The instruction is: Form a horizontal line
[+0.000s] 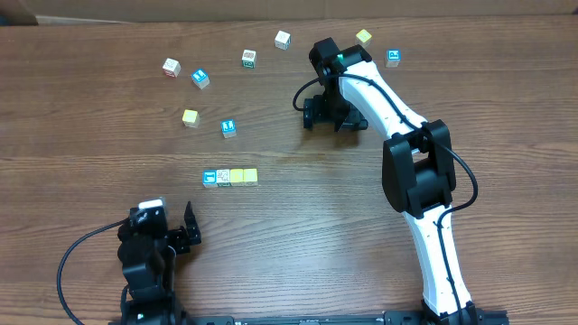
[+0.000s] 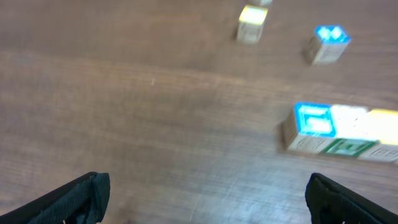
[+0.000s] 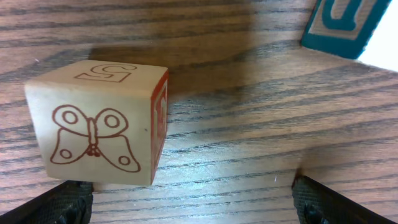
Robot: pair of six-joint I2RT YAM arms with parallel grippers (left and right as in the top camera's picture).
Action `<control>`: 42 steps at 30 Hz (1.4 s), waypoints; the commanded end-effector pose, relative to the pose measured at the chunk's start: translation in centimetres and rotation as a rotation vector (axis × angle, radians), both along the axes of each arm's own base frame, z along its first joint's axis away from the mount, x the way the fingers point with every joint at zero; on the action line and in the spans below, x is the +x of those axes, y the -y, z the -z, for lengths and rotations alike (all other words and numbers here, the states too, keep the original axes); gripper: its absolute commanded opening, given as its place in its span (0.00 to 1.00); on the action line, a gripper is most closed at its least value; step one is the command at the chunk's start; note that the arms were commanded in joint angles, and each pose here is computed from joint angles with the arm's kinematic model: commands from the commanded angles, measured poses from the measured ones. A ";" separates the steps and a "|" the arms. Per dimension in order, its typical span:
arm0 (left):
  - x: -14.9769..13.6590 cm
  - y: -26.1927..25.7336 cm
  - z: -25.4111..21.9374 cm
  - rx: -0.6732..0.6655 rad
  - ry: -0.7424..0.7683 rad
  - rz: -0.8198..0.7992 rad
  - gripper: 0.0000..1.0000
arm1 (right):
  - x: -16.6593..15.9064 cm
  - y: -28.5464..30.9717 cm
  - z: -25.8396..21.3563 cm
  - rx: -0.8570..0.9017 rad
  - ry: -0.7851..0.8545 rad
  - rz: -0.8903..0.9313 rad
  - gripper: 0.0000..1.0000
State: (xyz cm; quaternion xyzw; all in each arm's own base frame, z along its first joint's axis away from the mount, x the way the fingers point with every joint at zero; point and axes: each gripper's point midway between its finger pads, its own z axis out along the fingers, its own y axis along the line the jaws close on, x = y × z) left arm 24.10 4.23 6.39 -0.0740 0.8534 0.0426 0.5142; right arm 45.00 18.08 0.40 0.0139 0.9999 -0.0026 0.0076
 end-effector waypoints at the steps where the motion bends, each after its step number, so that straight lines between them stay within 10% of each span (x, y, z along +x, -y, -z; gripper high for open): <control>1: 0.4 1.0 -1.3 0.012 0.065 0.045 1.00 | 0.3 0.3 -1.2 -0.010 0.029 0.006 1.00; 17: 0.5 4.3 -9.2 0.176 0.398 0.209 1.00 | 0.3 0.3 -1.2 -0.010 0.029 0.006 1.00; 42: 0.5 4.2 -9.2 0.186 0.396 0.210 1.00 | 0.3 0.3 -1.2 -0.010 0.029 0.006 1.00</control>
